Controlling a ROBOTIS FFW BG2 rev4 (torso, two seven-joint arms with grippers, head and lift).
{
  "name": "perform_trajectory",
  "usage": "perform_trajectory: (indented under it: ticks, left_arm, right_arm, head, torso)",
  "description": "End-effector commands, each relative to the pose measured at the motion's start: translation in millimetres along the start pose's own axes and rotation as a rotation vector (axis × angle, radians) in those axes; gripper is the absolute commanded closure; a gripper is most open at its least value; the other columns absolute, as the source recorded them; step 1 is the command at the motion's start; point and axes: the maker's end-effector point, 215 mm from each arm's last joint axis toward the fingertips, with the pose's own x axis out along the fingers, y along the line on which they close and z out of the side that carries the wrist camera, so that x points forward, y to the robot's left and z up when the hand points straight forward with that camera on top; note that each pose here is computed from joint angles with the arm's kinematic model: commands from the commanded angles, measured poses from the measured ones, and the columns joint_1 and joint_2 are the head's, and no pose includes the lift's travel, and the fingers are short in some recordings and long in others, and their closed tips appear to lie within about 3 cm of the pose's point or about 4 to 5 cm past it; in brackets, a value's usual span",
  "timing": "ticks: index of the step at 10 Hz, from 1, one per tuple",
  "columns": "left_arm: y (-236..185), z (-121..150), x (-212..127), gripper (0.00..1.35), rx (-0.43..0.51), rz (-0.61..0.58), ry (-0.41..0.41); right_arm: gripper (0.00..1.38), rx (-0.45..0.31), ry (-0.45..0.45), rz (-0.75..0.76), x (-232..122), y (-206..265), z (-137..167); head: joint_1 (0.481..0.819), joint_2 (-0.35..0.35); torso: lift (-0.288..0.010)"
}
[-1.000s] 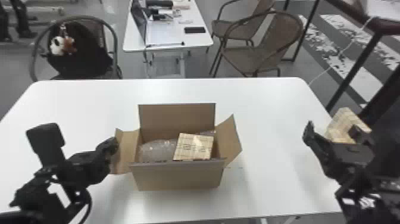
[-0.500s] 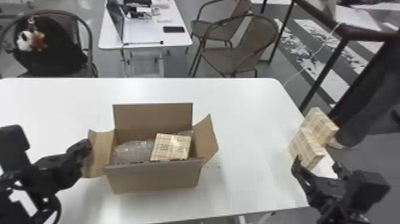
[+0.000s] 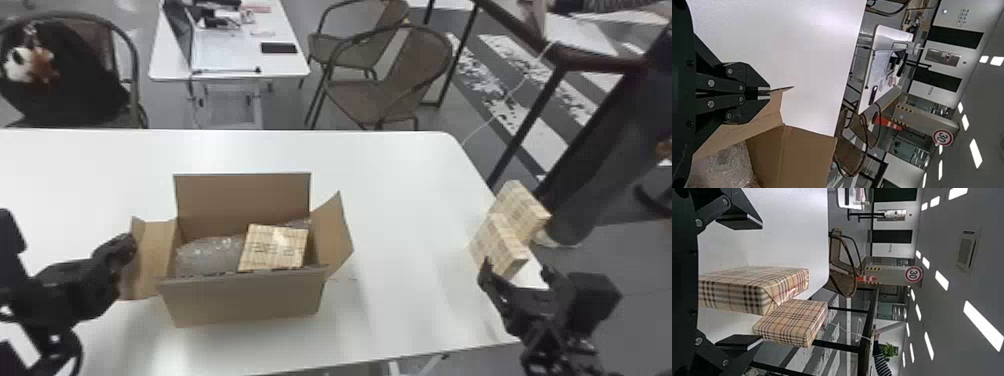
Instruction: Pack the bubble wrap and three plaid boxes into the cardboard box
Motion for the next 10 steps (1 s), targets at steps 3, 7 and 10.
perform_trajectory:
  ticks: [3, 7, 10]
  left_arm:
    - [-1, 0, 0, 1.22, -0.006, 0.000, -0.001]
    - [-2, 0, 1, 1.22, -0.006, -0.003, -0.001]
    - [-1, -1, 0, 1.22, -0.006, -0.003, 0.001]
  right_arm:
    - [0.26, -0.005, 0.029, -0.005, 18, -19, -11]
    - [0.94, -0.011, 0.047, 0.023, 38, -19, -28]
    - [1.25, 0.014, 0.016, 0.016, 26, -8, -27]
  head:
    - [0.695, -0.194]
    - [0.695, -0.204]
    - [0.695, -0.203]
  torso:
    - [-0.132]
    - [-0.132]
    - [-0.132]
